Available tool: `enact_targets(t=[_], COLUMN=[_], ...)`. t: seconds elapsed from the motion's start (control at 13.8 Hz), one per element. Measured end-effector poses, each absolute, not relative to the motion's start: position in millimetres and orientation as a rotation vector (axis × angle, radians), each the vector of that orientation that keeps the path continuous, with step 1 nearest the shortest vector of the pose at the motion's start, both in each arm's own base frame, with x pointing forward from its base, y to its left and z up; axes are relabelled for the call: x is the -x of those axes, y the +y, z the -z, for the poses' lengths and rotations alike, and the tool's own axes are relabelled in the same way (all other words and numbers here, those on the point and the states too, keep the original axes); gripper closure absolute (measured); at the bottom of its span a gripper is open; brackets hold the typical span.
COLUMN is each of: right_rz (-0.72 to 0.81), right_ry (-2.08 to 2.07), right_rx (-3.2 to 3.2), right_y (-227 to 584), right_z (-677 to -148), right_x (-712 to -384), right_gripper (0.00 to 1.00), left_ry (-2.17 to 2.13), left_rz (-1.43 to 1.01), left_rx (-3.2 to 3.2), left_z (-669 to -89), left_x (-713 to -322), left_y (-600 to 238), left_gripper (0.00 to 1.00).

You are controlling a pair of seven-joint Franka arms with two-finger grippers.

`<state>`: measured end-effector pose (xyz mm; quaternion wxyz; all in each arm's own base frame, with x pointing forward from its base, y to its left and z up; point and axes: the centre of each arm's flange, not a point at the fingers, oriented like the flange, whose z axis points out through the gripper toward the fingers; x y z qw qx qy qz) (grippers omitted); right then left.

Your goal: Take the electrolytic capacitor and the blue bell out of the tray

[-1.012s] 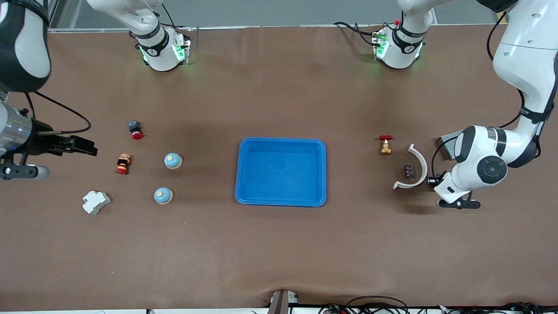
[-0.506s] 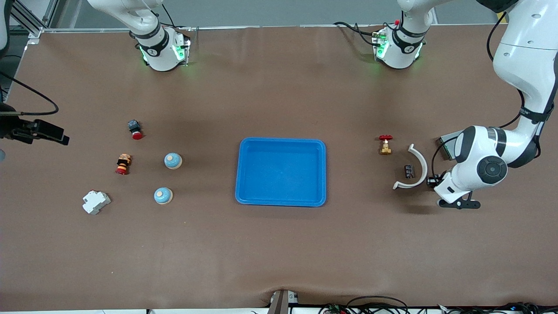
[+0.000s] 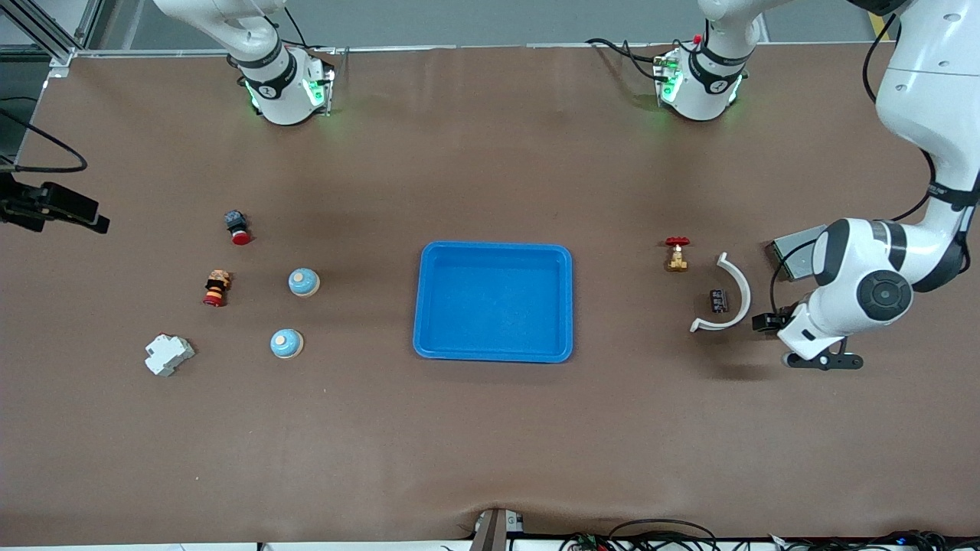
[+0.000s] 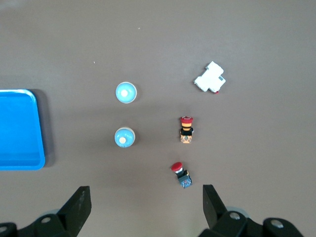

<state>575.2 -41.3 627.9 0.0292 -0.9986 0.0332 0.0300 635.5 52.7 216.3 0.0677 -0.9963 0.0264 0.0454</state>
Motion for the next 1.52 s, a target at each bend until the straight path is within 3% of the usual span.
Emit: enact_targets(t=[0.22, 0.79, 1.52], right_rz=[-0.089, -0.080, -0.038], right_ry=[0.116, 0.099, 0.110], right_rx=[3.077, 3.112, 3.149], right_y=[-47, -32, -38], right_z=[-635, -642, -656], right_x=[-569, -566, -559], right_gripper=[0.00, 0.00, 0.00], left_ry=[0.068, -0.027, -0.054], left_rz=[-0.187, -0.279, -0.098], left_rx=[3.051, 3.079, 3.209], left_z=[-256, -433, -615], left_x=[-638, -637, -582], left_y=[68, 100, 55], left_gripper=[0.00, 0.00, 0.00])
